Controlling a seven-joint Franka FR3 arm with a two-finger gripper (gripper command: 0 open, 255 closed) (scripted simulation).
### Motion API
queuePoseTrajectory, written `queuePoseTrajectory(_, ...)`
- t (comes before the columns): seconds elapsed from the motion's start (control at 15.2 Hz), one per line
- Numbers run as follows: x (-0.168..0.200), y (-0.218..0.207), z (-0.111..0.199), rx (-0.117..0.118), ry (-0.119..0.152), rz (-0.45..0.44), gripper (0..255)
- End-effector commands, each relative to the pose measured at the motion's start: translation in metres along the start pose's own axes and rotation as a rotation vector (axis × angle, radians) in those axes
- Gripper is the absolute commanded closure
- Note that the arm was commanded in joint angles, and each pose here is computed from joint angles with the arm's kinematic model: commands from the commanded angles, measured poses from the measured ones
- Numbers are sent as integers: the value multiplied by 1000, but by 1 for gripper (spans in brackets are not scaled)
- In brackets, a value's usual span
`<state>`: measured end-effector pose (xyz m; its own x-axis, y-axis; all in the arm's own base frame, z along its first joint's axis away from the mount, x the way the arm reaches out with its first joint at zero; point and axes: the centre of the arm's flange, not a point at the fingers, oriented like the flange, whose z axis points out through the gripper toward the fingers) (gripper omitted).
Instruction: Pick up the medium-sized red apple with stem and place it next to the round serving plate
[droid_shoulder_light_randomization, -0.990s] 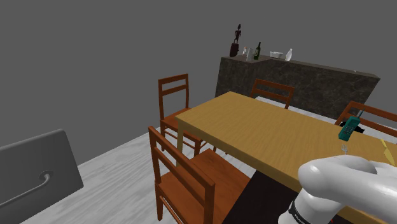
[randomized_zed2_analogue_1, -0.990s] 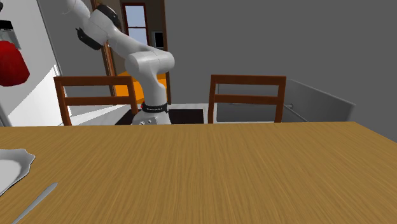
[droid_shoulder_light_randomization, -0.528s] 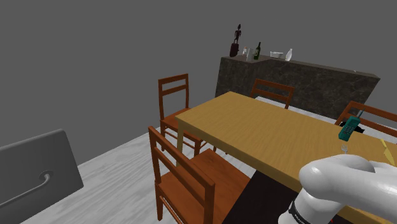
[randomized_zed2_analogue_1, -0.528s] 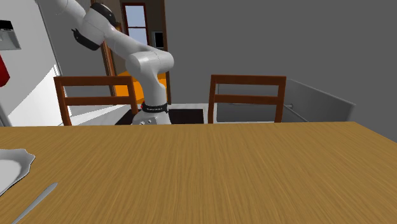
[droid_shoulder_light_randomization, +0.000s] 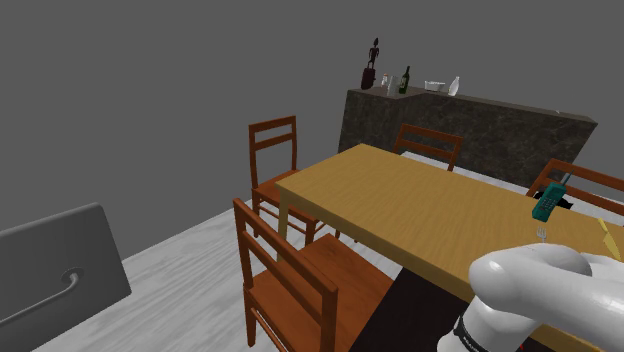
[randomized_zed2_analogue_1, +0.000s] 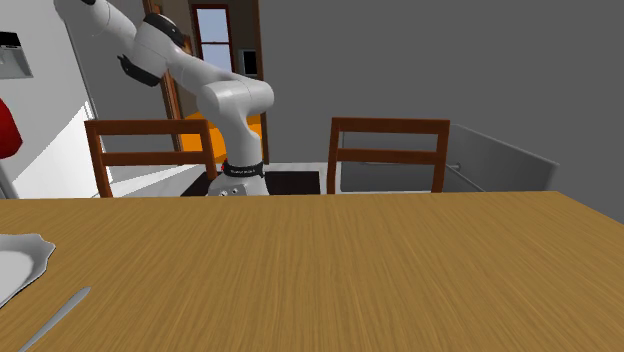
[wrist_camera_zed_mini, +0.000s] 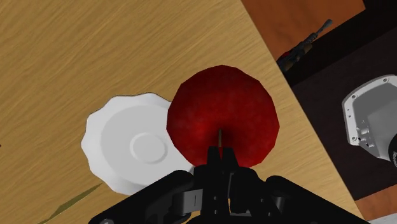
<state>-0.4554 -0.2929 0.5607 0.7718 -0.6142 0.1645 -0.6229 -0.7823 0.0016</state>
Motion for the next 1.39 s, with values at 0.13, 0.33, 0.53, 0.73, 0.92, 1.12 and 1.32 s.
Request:
queuePoseTrajectory(0.13, -3, 0, 22, -1, 0, 0, 255)
queuePoseTrajectory(0.33, -6, 0, 37, -1, 0, 0, 255)
queuePoseTrajectory(0.53, -9, 0, 53, -1, 0, 0, 255)
queuePoseTrajectory(0.73, -11, 0, 68, -1, 0, 0, 255)
queuePoseTrajectory(0.92, -14, 0, 84, -1, 0, 0, 255)
queuePoseTrajectory(1.12, -16, 0, 100, -1, 0, 0, 255)
queuePoseTrajectory(1.32, -19, 0, 115, -1, 0, 0, 255)
